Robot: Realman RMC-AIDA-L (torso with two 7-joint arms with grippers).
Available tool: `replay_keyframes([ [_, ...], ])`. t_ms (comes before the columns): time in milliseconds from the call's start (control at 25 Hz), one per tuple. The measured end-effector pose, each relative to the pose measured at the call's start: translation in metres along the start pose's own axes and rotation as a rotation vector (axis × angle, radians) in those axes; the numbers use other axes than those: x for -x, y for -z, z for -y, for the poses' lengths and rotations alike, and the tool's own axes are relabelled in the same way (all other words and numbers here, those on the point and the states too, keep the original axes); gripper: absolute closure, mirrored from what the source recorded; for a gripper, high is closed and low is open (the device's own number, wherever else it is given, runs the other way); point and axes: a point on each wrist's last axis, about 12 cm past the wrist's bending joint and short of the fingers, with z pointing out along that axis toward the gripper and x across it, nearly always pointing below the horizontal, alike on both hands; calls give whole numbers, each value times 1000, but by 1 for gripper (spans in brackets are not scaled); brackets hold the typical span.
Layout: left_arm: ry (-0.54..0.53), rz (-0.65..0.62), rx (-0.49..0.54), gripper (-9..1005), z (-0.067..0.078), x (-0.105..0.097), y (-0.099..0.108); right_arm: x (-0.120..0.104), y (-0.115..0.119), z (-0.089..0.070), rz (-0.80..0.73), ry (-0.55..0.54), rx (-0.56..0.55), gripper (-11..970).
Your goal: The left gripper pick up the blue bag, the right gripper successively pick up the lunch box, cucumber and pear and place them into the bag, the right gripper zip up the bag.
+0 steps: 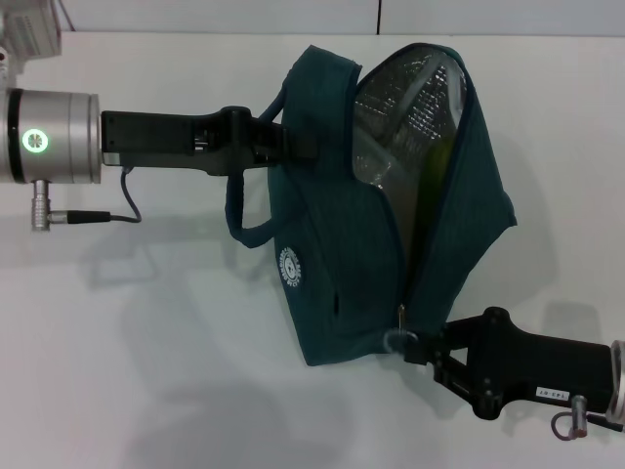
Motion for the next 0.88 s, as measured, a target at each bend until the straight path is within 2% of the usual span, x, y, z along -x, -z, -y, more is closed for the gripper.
replay_keyframes([
  [80, 0, 0, 0, 956, 0, 0, 0, 0, 0, 0, 0, 0, 0, 888],
  [520, -1, 2, 1, 954, 0, 0, 1, 2, 8, 0, 49, -17, -24, 957],
  [720, -5, 4, 2, 953, -1, -1, 2, 4, 26, -6, 162, -27, -66, 955],
  [880, -26, 5, -1, 953, 0, -1, 1, 10, 32, -9, 229, -9, -53, 954],
])
